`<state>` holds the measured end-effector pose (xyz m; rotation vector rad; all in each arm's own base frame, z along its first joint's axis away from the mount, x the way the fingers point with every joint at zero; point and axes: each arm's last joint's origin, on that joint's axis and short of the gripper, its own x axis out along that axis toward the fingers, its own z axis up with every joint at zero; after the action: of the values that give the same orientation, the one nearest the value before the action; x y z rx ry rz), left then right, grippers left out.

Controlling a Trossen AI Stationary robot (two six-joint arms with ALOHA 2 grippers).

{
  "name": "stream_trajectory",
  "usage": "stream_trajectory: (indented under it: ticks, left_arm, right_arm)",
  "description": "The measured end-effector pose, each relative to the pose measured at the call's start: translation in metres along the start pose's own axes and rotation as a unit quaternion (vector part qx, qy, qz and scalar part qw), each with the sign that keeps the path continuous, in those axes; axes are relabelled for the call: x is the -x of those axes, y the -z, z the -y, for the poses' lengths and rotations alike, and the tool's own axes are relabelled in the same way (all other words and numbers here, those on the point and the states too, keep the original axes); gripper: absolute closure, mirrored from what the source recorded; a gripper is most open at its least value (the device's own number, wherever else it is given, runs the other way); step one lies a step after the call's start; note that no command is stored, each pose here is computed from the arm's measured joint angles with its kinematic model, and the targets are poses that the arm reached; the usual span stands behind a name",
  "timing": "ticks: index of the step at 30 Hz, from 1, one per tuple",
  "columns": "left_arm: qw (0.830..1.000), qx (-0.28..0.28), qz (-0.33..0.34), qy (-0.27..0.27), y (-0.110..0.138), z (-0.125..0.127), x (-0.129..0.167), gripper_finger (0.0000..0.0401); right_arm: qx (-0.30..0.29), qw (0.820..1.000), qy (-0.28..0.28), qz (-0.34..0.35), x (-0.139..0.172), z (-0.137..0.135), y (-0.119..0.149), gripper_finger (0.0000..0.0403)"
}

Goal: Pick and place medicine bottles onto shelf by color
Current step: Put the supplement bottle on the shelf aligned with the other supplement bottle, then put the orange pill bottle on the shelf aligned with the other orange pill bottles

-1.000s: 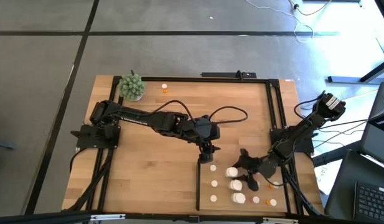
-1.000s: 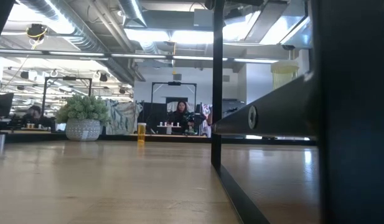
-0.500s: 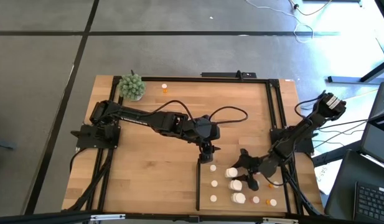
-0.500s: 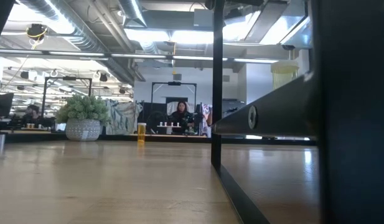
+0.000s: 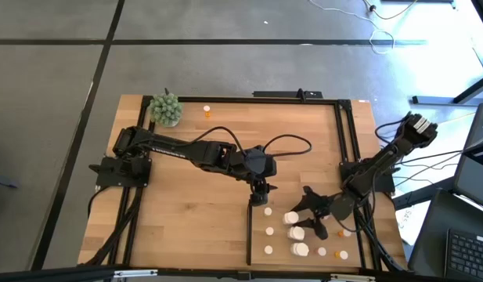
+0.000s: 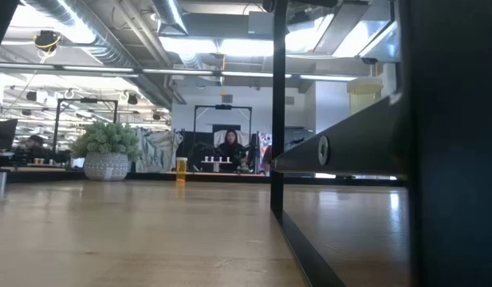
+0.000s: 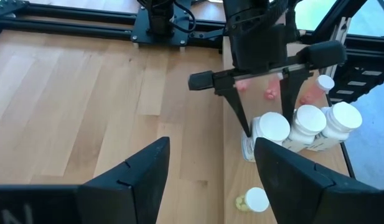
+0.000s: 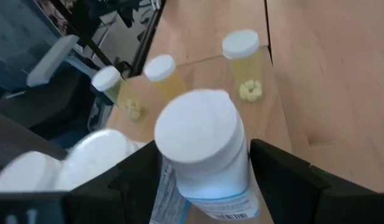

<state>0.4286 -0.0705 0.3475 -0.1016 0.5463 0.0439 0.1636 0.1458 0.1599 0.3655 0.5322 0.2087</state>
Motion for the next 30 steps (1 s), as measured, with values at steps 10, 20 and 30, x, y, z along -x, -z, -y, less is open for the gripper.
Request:
stream_trajectory:
  ticks: [10,20,30]
  left_arm:
    - [1.000,0.000,0.000,0.000,0.000,0.000,0.000,0.0172]
    - [1.000,0.000,0.000,0.000,0.000,0.000,0.000,0.0172]
    - [1.000,-0.001,-0.004,-0.001,0.001,0.000,0.000,0.0172]
  right_arm:
    - [-0.005,1.000,-0.008,0.010,0.003,-0.001,-0.004,0.0159]
    - [-0.003,0.999,-0.020,0.026,0.003,-0.008,-0.012,0.0159]
    - [0.005,0.999,-0.004,0.051,0.003,-0.009,-0.016,0.0159]
